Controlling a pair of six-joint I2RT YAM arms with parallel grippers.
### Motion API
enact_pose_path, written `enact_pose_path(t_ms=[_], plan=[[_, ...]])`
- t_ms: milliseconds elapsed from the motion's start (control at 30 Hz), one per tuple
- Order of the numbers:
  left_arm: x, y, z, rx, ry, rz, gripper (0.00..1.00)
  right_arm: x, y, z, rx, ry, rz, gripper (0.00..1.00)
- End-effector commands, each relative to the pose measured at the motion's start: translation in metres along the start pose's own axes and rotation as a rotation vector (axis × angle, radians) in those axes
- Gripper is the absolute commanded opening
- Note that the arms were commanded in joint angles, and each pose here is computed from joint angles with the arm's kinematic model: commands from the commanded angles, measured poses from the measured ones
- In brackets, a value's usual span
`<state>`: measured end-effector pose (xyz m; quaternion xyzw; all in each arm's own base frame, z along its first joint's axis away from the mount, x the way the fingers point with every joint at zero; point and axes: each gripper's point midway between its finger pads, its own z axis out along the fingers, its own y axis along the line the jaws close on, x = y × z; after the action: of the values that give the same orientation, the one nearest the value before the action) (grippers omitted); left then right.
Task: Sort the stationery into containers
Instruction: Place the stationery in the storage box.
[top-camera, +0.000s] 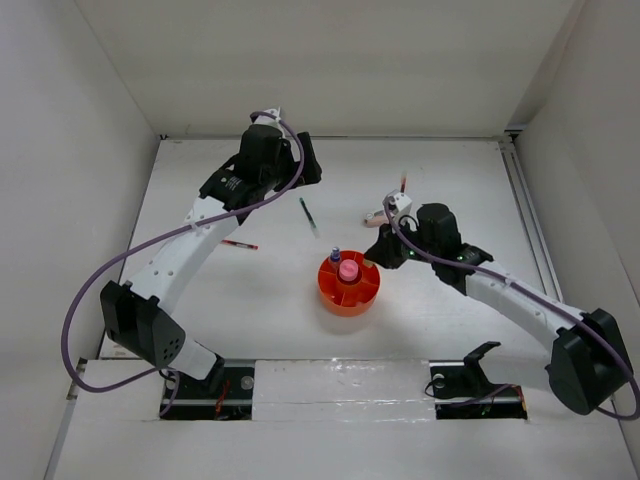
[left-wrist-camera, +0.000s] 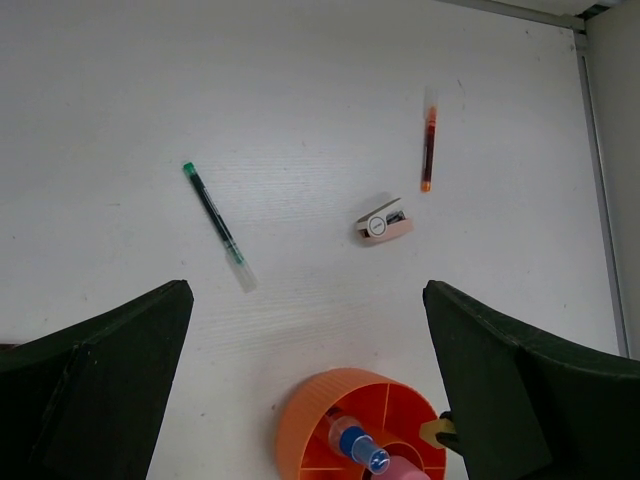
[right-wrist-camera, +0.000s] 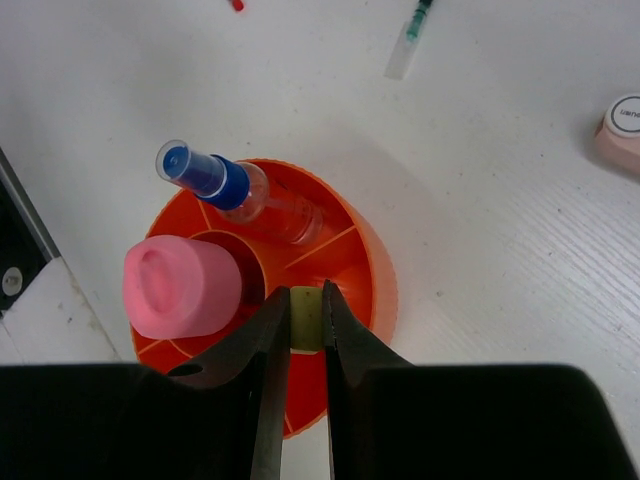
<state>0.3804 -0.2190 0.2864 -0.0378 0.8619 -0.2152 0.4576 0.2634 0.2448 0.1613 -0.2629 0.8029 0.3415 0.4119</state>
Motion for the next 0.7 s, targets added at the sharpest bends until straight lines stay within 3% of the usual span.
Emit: enact_pose_path(t_ms=[0, 100, 167, 200, 300, 400, 433, 533, 667], plan=[[-0.021, -0.012, -0.015, 0.046, -0.067, 0.022, 1.00, -0.016, 0.002, 0.006, -0.007, -0.067, -0.043, 0.00], [-0.021, -0.011, -0.015, 0.046, -0.067, 0.033, 1.00, -0.007, 0.002, 0.012, -0.012, -0.045, -0.037, 0.07], [-0.021, -0.011, -0.015, 0.045, -0.068, 0.044, 1.00, 0.000, 0.000, 0.017, -0.004, -0.022, -0.031, 0.19], [-0.019, -0.010, -0.015, 0.041, -0.060, 0.045, 1.00, -0.002, -0.002, 0.018, 0.003, -0.033, -0.035, 0.35], [-0.023, -0.010, -0.017, 0.037, -0.072, 0.054, 1.00, -0.007, 0.003, 0.018, -0.006, -0.039, -0.033, 0.72], [-0.024, -0.015, -0.017, 0.068, -0.073, 0.068, 1.00, -0.016, 0.004, 0.018, -0.001, -0.059, -0.029, 0.81], [-0.019, -0.017, -0.015, 0.087, -0.059, 0.078, 1.00, -0.020, 0.006, 0.015, -0.003, -0.072, -0.035, 0.89], [-0.018, -0.029, -0.019, 0.159, -0.056, 0.102, 1.00, -0.041, 0.007, 0.005, 0.014, -0.132, -0.031, 1.00], [-0.012, -0.040, -0.002, 0.217, -0.013, 0.167, 1.00, -0.072, 0.001, -0.013, 0.081, -0.198, -0.037, 1.00]])
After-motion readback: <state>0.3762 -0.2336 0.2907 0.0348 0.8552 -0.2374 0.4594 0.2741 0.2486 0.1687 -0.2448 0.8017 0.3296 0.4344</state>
